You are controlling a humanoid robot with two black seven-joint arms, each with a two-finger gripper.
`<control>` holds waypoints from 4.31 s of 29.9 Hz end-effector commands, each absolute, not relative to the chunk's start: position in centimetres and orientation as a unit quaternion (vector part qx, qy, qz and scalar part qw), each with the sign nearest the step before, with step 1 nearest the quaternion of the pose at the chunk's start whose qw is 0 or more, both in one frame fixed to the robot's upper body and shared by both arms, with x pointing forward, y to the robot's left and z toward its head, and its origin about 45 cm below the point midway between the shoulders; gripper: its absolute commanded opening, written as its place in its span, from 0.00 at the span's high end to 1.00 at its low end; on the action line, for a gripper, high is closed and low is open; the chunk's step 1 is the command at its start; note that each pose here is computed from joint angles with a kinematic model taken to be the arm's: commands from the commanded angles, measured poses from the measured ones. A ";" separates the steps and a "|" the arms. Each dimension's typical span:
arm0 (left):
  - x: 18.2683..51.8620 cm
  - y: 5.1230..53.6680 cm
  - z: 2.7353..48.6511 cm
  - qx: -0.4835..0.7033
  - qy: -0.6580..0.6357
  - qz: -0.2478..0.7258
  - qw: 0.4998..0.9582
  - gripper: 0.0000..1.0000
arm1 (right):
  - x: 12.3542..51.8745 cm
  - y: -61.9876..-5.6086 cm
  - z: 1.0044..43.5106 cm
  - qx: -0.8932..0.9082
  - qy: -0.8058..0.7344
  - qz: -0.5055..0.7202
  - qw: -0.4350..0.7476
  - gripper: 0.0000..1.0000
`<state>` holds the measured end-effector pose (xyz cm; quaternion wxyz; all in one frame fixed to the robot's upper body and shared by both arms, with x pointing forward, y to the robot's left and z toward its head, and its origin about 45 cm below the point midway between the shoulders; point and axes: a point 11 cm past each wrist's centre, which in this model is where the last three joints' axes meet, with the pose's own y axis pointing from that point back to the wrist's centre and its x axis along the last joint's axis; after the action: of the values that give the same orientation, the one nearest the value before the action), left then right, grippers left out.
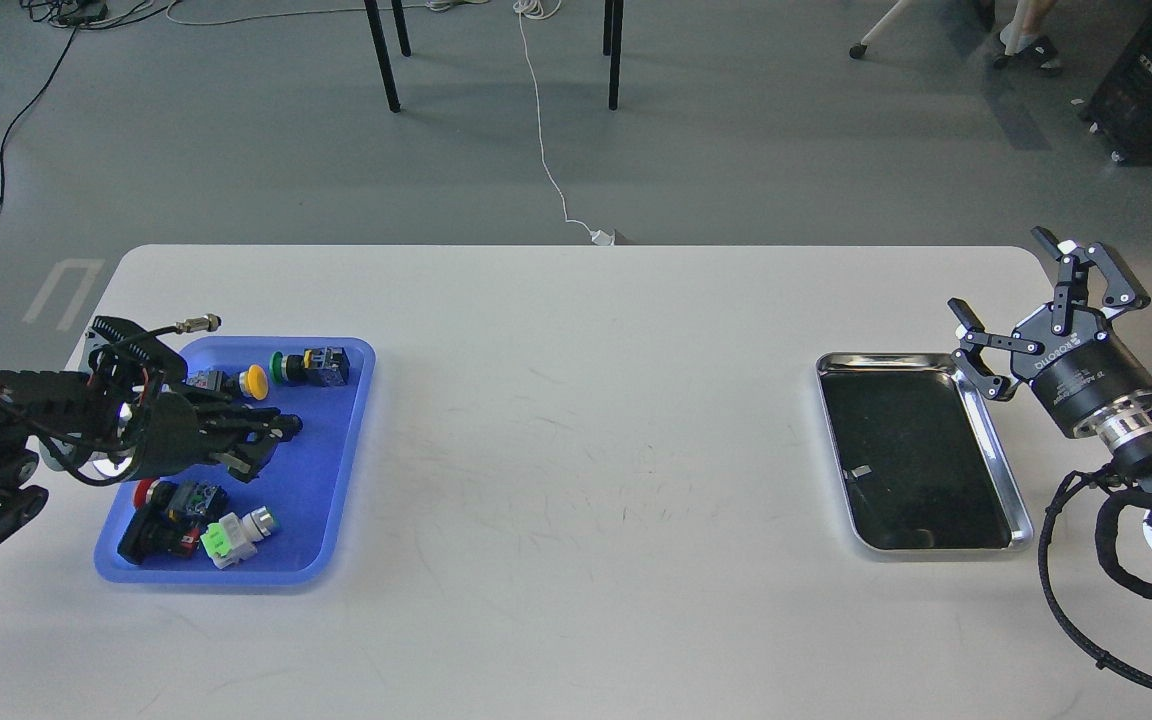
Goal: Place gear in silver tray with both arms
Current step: 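Lift the black gear and carry it toward the table centre, then open the left gripper to set the gear on the table, withdraw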
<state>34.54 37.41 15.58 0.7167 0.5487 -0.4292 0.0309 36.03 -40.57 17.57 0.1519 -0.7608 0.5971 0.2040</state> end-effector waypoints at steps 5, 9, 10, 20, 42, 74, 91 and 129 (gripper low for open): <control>35.8 31.3 22.3 0.483 -0.524 0.002 0.702 0.87 | 35.9 -40.7 17.5 -0.759 0.599 0.205 0.151 0.01; 35.6 28.0 23.7 0.459 -0.535 -0.025 0.709 0.86 | 35.9 -40.7 17.4 -0.759 0.599 0.205 0.150 0.01; 35.7 26.8 23.6 0.451 -0.534 -0.031 0.714 0.86 | 35.9 -40.7 17.4 -0.759 0.599 0.205 0.150 0.01; 37.1 14.9 21.3 0.403 -0.553 -0.136 0.717 0.86 | 35.6 -41.8 16.9 -0.752 0.612 0.203 0.140 0.01; 35.8 3.7 16.3 0.399 -0.562 -0.249 0.681 0.85 | 35.1 -43.2 16.0 -0.740 0.629 0.201 0.126 0.01; 34.6 3.8 13.7 0.416 -0.552 -0.290 0.662 0.76 | 35.0 -43.2 15.8 -0.738 0.630 0.204 0.128 0.01; 35.5 1.7 17.5 0.377 -0.572 -0.239 0.689 0.05 | 34.9 -43.0 16.0 -0.742 0.626 0.204 0.126 0.01; 33.2 31.8 18.9 -0.149 0.069 0.565 0.809 0.02 | 39.6 -21.3 23.2 -0.878 0.014 -0.286 -0.383 0.01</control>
<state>33.70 31.24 19.45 0.8138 -0.1500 0.0577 0.5585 39.68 -23.70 23.29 -0.3556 -0.8990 0.0788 -0.2431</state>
